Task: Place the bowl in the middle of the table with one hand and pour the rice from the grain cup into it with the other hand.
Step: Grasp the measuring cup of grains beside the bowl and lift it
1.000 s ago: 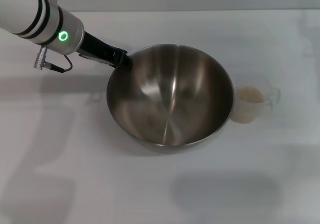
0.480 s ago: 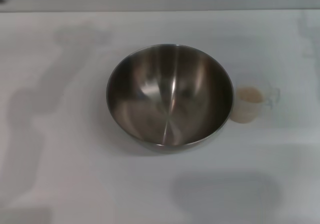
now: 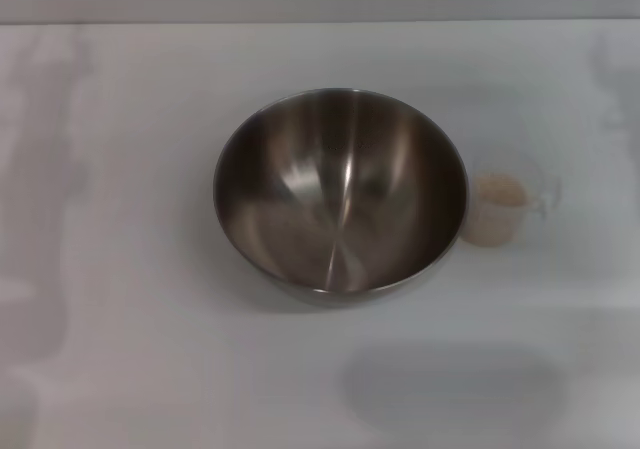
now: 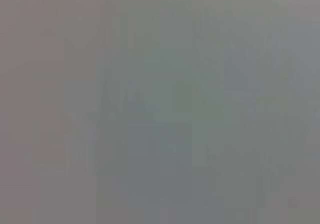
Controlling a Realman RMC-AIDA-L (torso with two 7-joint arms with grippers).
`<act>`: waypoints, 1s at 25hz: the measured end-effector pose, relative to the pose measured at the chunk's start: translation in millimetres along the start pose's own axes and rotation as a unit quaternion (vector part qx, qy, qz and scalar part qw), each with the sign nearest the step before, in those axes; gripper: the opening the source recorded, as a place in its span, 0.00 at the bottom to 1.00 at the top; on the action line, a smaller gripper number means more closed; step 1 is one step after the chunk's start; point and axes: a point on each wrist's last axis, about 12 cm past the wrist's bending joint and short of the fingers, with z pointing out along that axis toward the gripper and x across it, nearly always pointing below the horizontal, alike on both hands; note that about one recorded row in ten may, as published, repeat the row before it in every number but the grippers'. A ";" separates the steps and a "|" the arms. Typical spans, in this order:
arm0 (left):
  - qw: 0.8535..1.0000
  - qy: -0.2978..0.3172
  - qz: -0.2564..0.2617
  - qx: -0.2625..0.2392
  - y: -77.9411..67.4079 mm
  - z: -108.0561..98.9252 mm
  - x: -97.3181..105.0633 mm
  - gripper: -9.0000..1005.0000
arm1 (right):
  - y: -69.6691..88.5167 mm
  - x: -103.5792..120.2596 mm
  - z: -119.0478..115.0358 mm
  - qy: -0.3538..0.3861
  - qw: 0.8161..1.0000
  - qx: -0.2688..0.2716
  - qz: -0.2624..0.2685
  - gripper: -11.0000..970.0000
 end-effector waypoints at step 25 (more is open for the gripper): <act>0.983 0.006 -0.144 0.116 23.1 -25.6 28.9 0.80 | 53.5 -23.7 -198.7 0.146 0.989 0.032 0.020 0.65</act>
